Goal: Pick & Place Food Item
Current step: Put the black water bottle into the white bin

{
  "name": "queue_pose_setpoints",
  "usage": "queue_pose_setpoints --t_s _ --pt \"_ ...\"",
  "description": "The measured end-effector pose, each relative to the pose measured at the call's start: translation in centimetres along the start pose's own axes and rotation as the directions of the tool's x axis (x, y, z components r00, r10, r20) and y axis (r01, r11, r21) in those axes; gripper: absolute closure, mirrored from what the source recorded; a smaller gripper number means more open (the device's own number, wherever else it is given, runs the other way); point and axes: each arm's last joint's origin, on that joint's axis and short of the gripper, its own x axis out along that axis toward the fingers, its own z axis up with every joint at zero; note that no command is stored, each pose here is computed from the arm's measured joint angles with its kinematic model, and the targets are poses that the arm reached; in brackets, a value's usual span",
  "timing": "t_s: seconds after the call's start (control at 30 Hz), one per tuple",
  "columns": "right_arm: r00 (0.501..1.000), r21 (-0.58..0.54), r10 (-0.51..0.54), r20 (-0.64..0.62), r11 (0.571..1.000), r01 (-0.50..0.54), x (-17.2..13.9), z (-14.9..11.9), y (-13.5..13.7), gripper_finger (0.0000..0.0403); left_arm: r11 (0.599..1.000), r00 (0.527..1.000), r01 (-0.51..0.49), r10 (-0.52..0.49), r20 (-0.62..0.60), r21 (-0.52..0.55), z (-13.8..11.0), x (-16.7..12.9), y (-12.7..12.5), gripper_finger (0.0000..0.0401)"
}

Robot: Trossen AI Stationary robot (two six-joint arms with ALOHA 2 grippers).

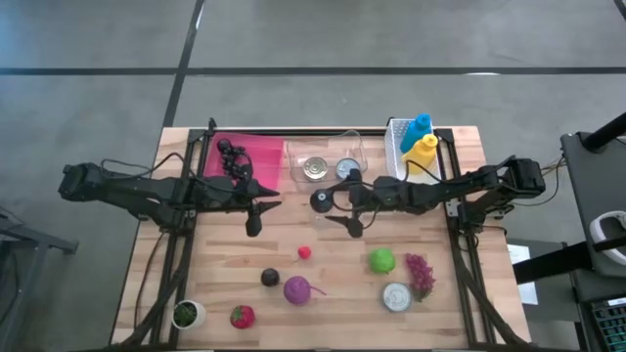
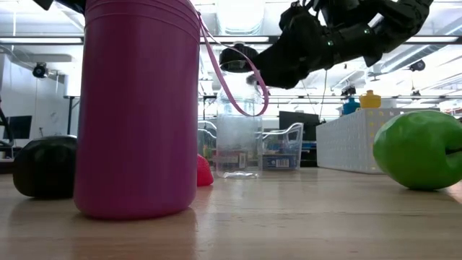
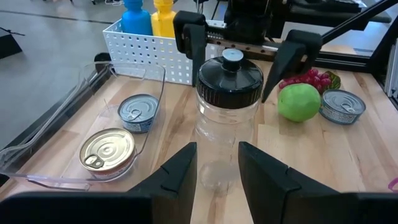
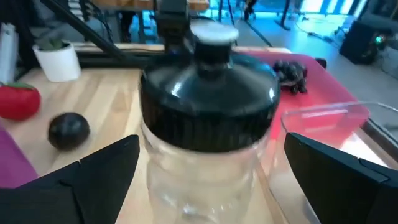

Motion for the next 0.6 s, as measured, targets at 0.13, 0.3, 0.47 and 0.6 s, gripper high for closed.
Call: queue_pose_setpoints --t_s 0.13,0.3,0.47,0.6 --pt "1.0 0.022 0.026 -0.003 0.999 -0.026 0.0 0.0 0.1 0.0003 1.0 1.0 -0.001 0.001 -0.009 0.002 -0.2 0.1 0.0 0.0279" --pt "1.0 -0.003 0.025 -0.016 1.0 -0.025 0.4 -0.4 0.1 0.0003 1.0 1.0 -0.001 0.001 -0.009 0.002 -0.2 0.1 0.0 0.0279" --pt "0.998 0.023 0.06 -0.001 0.998 -0.06 1.1 -1.0 -0.7 0.0003 1.0 1.0 -0.001 0.001 -0.009 0.002 -0.2 0.1 0.0 0.028" --pt "0.99 -0.007 0.102 0.093 0.995 -0.102 1.3 -0.4 -1.0 0.0003 1.0 1.0 -0.001 0.001 -0.009 0.002 -0.2 0.1 0.0 0.0277"
